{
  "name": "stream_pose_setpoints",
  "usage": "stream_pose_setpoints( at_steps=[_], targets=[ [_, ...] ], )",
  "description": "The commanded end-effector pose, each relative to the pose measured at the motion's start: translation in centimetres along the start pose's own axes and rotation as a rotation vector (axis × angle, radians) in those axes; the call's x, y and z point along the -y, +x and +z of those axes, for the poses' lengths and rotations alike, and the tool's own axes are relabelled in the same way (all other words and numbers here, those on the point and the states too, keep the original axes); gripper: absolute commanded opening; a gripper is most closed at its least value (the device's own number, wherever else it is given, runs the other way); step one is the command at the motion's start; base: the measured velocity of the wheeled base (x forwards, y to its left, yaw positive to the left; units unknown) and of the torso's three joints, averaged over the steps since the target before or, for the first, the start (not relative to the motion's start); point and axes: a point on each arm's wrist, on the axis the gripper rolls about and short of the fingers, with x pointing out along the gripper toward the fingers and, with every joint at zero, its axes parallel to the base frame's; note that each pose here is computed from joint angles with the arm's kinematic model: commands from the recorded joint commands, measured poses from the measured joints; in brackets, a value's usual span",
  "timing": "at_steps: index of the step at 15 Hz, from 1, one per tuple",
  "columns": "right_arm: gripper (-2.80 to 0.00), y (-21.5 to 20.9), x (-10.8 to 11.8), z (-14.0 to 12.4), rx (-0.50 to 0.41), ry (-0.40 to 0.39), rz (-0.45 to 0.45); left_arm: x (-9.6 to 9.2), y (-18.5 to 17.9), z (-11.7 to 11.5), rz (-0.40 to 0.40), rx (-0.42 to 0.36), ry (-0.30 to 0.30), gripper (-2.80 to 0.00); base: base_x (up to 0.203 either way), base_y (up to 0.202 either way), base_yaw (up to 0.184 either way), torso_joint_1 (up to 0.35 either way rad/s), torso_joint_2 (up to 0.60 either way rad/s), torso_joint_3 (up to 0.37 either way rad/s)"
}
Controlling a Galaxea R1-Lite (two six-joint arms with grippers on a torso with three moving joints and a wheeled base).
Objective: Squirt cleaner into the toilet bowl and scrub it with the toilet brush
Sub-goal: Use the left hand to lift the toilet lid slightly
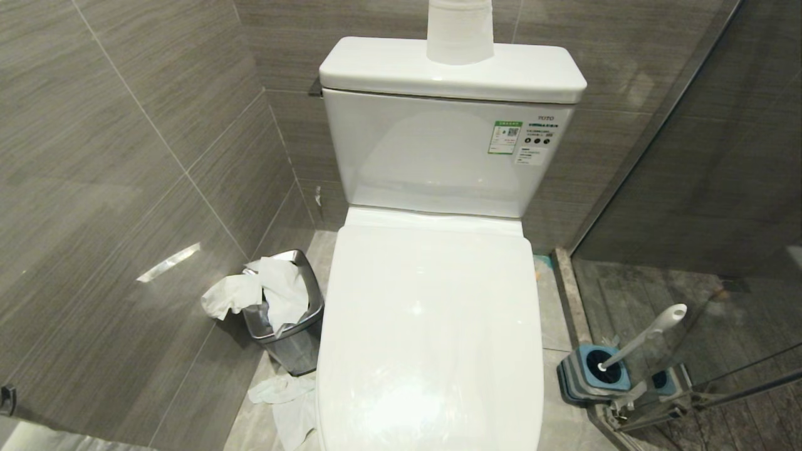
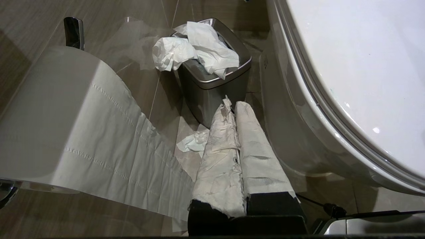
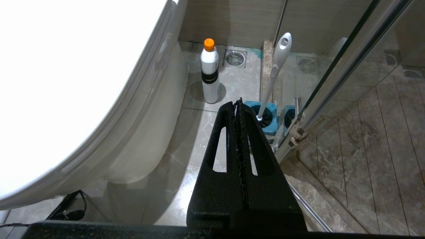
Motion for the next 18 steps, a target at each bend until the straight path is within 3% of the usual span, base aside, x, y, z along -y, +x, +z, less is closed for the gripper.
stream_pose_setpoints(
  at_steps=[1, 18],
  targets=[
    [-2.8, 0.01, 0.0, -0.03, -0.001, 0.0, 0.001, 0.0, 0.01, 0.0, 0.001, -0.001, 0.0, -2.8, 0.0, 0.0, 0.0, 0.0, 0.0, 0.0],
    [-2.8, 0.01, 0.01, -0.02, -0.001, 0.0, -0.001, 0.0, 0.01, 0.01, -0.001, -0.001, 0.001, -2.8, 0.0, 0.0, 0.0, 0.0, 0.0, 0.0]
  ],
)
